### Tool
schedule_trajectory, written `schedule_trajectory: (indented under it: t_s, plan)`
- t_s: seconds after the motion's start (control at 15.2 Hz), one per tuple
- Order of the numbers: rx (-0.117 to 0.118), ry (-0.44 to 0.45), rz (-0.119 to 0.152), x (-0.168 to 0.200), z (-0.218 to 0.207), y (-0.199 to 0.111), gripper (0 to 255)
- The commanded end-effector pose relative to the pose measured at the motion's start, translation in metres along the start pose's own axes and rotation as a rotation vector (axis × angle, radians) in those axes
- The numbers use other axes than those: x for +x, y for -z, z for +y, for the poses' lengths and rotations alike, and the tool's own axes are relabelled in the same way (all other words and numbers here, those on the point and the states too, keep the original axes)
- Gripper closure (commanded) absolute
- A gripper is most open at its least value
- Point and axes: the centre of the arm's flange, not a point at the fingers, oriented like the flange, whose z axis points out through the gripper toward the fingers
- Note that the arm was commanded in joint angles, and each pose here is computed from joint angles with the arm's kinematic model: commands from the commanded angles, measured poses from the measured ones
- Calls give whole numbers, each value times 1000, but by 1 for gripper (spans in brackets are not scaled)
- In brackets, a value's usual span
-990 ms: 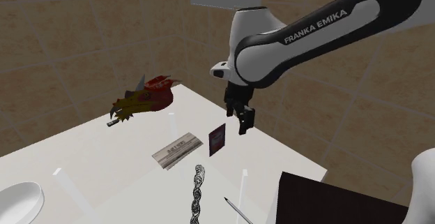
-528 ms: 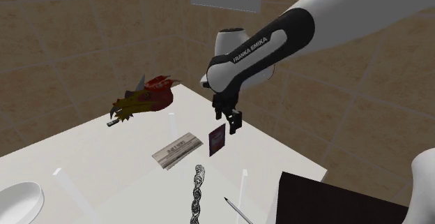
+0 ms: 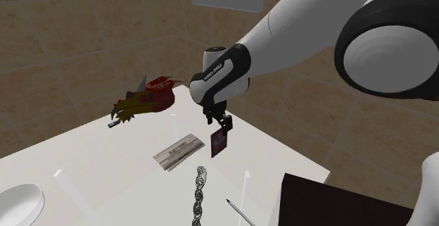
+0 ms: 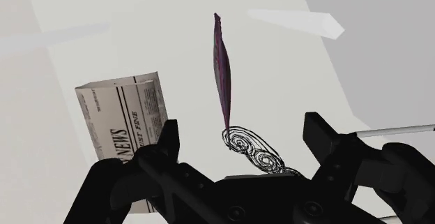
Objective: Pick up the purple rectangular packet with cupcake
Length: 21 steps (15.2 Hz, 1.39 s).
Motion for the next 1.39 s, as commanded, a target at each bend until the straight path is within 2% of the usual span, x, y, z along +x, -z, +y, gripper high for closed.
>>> schedule_trajectory:
  t_s: [0.0, 0.53, 0.59, 1.19, 1.32]
  plan:
    - [1, 22, -2, 1, 7, -15, 0]
    - [1, 21, -2, 1, 7, -50, 0]
    - [1, 22, -2, 0, 7, -50, 255]
    - [1, 22, -2, 1, 7, -50, 255]
    - [1, 22, -2, 1, 7, -40, 255]
